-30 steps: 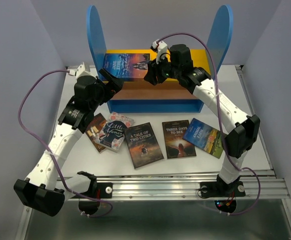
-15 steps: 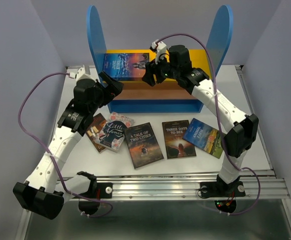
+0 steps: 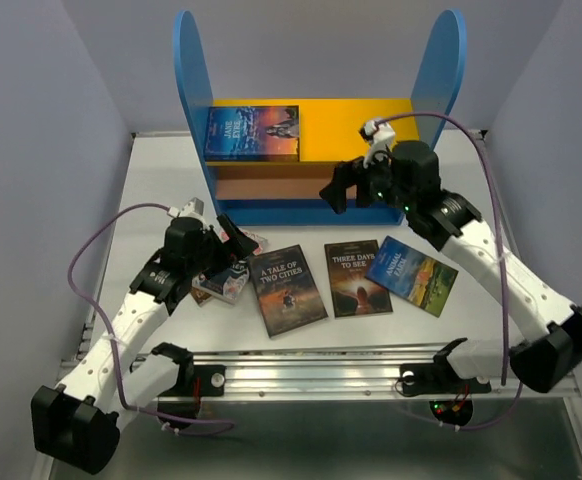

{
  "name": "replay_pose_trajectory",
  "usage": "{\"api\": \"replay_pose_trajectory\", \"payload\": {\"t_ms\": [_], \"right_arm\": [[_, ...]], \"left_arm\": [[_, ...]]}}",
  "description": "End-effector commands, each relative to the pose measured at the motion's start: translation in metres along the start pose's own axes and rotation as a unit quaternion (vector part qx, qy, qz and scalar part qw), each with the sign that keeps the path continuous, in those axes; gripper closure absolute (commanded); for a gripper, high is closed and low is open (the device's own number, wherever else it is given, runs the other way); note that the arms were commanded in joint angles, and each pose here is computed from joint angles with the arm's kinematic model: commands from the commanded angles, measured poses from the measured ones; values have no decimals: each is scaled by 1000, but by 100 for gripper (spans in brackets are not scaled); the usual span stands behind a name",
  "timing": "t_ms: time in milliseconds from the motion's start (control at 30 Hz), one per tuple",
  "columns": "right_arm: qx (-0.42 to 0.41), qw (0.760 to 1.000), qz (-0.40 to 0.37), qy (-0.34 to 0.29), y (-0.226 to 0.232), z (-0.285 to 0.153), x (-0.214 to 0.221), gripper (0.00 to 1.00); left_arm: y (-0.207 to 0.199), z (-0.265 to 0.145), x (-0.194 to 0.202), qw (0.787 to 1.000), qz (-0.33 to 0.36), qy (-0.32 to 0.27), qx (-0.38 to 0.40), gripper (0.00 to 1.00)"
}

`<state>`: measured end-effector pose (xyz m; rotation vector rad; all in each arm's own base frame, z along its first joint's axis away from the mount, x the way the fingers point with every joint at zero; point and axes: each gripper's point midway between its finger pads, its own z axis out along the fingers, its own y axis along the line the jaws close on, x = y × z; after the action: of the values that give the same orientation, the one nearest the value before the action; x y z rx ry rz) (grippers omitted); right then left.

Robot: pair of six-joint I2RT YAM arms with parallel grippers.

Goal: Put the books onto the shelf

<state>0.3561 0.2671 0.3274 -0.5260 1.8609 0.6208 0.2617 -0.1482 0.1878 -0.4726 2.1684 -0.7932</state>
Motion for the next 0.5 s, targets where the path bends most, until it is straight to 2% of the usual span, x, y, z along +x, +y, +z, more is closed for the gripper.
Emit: {"api": "replay_pose_trajectory", "payload": {"t_ms": [0,33,100,200,267,467], "right_arm": [[-33,995,88,20,24,-34,60,0],[-63,991,108,52,38,-45,98,0],[-68,989,119,53,41,-49,103,0],[-60,984,137,100,38,-47,151,0],[-39,983,143,109,31,-44,162,0],[-24,982,154,107,26,-38,165,0]], "left_arm": [[17,2,54,996,15,85,28,1],[26,3,81,992,11,117,37,1],[33,6,92,992,2,122,36,1],[33,11,118,988,-7,147,48,1],[30,13,135,985,-3,167,52,1],[69,31,157,983,-14,181,-38,1]]}}
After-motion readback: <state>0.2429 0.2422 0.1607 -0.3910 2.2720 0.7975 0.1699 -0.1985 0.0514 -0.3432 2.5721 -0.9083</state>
